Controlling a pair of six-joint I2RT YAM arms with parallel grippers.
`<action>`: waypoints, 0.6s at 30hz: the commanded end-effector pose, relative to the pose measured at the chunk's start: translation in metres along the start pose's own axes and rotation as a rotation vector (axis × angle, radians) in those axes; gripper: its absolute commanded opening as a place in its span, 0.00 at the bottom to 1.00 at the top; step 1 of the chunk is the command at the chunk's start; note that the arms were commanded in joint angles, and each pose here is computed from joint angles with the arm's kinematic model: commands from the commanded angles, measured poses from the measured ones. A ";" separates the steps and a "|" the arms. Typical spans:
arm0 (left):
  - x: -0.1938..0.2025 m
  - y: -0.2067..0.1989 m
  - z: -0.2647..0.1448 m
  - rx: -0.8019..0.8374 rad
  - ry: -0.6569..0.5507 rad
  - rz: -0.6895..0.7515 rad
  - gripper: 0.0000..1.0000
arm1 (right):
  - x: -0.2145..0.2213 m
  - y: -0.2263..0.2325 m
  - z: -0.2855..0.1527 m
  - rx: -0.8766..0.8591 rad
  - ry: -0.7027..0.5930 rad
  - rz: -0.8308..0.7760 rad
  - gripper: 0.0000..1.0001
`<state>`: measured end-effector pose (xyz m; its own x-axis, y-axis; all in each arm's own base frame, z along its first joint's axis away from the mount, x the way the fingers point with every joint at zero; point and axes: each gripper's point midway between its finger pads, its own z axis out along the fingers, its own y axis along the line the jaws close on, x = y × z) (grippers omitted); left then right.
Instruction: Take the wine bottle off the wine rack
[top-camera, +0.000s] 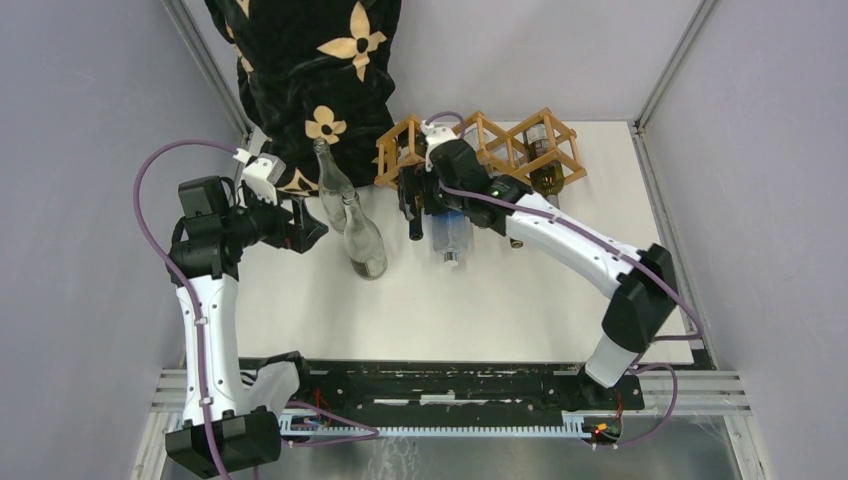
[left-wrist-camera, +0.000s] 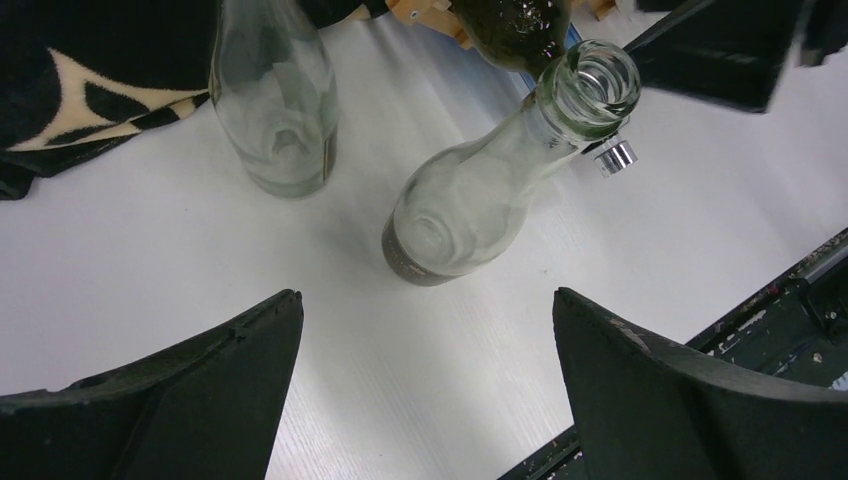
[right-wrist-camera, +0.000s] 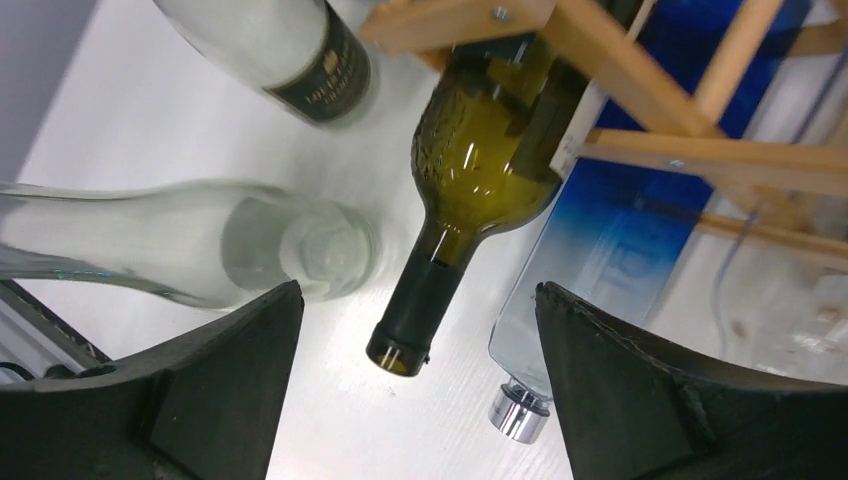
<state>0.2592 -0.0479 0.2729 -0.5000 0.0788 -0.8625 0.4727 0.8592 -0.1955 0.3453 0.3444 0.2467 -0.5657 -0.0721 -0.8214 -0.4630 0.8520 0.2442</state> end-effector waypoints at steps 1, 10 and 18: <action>-0.012 -0.009 -0.009 0.029 -0.049 0.083 1.00 | 0.007 0.007 0.018 -0.014 0.046 0.030 0.90; -0.016 -0.017 -0.015 0.044 -0.070 0.125 1.00 | 0.037 -0.009 0.059 0.057 0.112 0.076 0.83; -0.011 -0.017 -0.014 0.040 -0.065 0.135 1.00 | 0.047 -0.016 0.086 0.096 0.125 0.129 0.73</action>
<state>0.2475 -0.0547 0.2820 -0.4504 0.1132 -0.8856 0.5216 0.8384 -0.1581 0.3683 0.3665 0.1452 -0.7208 -0.1071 -0.6848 -0.3680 0.8964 0.2472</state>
